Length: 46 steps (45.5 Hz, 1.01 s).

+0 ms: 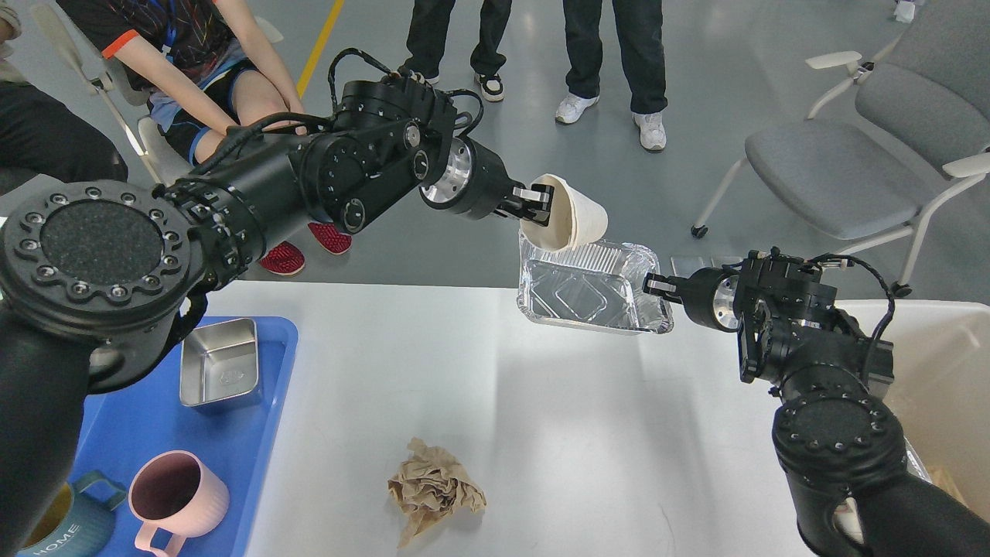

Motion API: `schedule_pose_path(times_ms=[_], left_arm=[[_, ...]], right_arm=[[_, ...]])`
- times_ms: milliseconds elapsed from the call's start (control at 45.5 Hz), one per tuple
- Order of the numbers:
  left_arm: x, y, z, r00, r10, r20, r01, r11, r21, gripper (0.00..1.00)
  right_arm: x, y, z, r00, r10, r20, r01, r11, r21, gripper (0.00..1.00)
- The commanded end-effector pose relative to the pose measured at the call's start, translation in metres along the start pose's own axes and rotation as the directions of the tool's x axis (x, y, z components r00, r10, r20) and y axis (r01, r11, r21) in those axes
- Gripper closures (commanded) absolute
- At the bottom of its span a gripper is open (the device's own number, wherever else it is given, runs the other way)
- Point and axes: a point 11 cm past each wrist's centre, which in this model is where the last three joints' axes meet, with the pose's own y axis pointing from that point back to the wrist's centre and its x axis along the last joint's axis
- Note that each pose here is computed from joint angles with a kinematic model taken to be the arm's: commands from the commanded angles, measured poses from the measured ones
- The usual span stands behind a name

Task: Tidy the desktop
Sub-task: 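Lower the paper cup into the foil tray held by the right gripper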

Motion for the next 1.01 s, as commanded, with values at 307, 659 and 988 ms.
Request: schedule_pose_path(times_ms=[307, 659, 988], left_arm=[[-0.046, -0.045, -0.013, 0.995, 0.039, -0.093, -0.042, 0.999, -0.028, 0.95], [-0.048, -0.047, -0.016, 0.994, 0.061, -0.096, -0.063, 0.998, -0.021, 0.90], [-0.065, -0.055, -0.030, 0.991, 0.042, -0.128, -0.040, 0.999, 0.017, 0.67]], right_arm=[[0.001, 0.000, 0.000, 1.000, 0.004, 0.002, -0.004, 1.000, 0.001, 1.00], [0.001, 0.000, 0.000, 1.000, 0.004, 0.002, -0.004, 1.000, 0.001, 1.00], [0.001, 0.000, 0.001, 1.000, 0.005, 0.001, -0.005, 1.000, -0.001, 1.00]])
